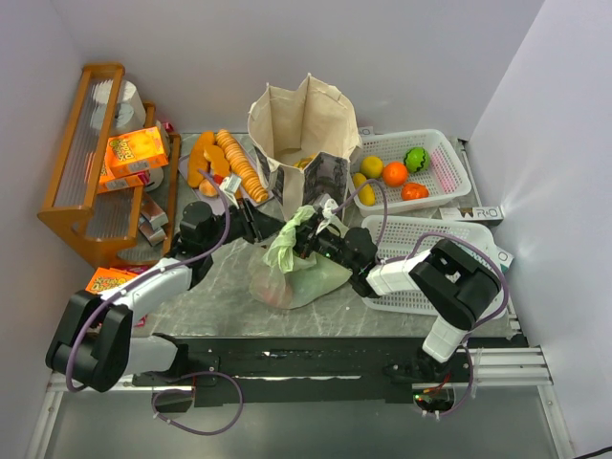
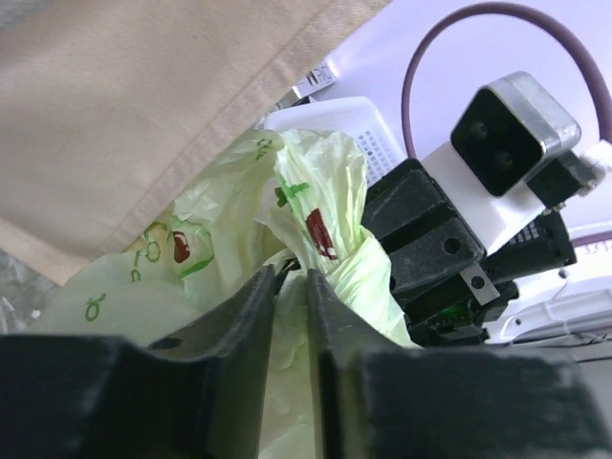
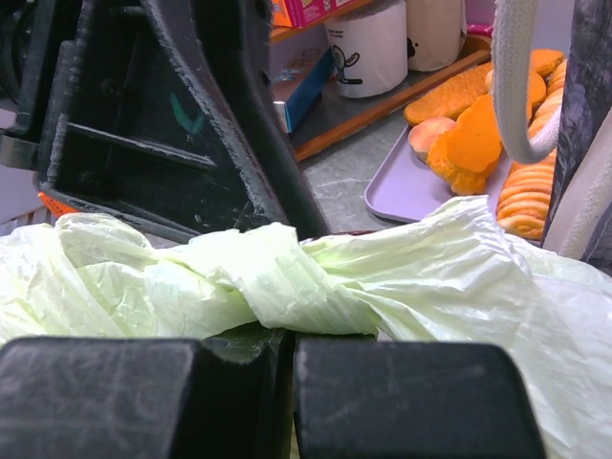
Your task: Place the mixed food into the grocery bags and tie them
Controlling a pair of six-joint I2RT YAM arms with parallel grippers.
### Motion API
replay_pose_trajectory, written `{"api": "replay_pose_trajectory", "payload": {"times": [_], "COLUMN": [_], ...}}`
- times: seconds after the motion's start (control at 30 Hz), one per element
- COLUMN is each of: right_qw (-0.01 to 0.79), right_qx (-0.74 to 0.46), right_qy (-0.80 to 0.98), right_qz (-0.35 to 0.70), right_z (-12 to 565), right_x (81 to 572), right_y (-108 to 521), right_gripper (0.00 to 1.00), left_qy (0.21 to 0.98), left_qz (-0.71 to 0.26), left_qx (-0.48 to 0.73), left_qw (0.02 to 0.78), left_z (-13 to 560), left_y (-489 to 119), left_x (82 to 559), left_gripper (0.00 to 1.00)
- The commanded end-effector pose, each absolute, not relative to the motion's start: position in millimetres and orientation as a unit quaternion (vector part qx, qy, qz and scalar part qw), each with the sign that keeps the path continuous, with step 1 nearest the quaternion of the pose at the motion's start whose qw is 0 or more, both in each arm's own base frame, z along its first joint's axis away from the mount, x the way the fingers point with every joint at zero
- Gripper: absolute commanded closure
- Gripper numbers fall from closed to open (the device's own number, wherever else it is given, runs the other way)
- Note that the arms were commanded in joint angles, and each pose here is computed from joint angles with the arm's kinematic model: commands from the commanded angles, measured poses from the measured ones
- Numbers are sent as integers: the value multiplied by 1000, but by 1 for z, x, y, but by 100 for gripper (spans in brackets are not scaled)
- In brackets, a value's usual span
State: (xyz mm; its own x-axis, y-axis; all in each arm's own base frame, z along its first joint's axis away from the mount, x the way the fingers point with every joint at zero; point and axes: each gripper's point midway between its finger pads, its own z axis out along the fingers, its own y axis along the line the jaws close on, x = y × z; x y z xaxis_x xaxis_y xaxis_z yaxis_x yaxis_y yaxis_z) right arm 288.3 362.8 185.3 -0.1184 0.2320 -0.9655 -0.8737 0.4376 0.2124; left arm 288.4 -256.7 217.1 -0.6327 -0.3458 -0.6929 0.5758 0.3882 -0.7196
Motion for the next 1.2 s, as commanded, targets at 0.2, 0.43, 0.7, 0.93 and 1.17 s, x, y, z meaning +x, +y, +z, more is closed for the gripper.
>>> {"api": "replay_pose_trajectory", "payload": {"times": [0.2, 0.43, 0.7, 0.93, 1.17], "right_qw": [660, 653, 647, 639, 638], "right_qx": [-265, -256, -266, -280, -271], "right_qy": [530, 552, 566, 568, 575], "right_qz": [461, 450, 436, 437, 435], "right_z": [233, 227, 226, 227, 239], "right_x": [281, 273, 258, 238, 211], "right_y": [356, 342, 328, 322, 308], "right_gripper": [87, 54, 42, 51, 50], "left_qy": [678, 677, 680, 680, 679], "left_qz": [-580, -567, -557, -554, -553], "left_qx": [106, 92, 93, 95, 100], "left_qw": [438, 461, 467, 471, 472], "left_z": [238, 245, 245, 247, 248], "left_y": [-264, -259, -258, -258, -258], "left_x": [278, 285, 290, 291, 290], "left_gripper": [99, 99, 99, 99, 99]}}
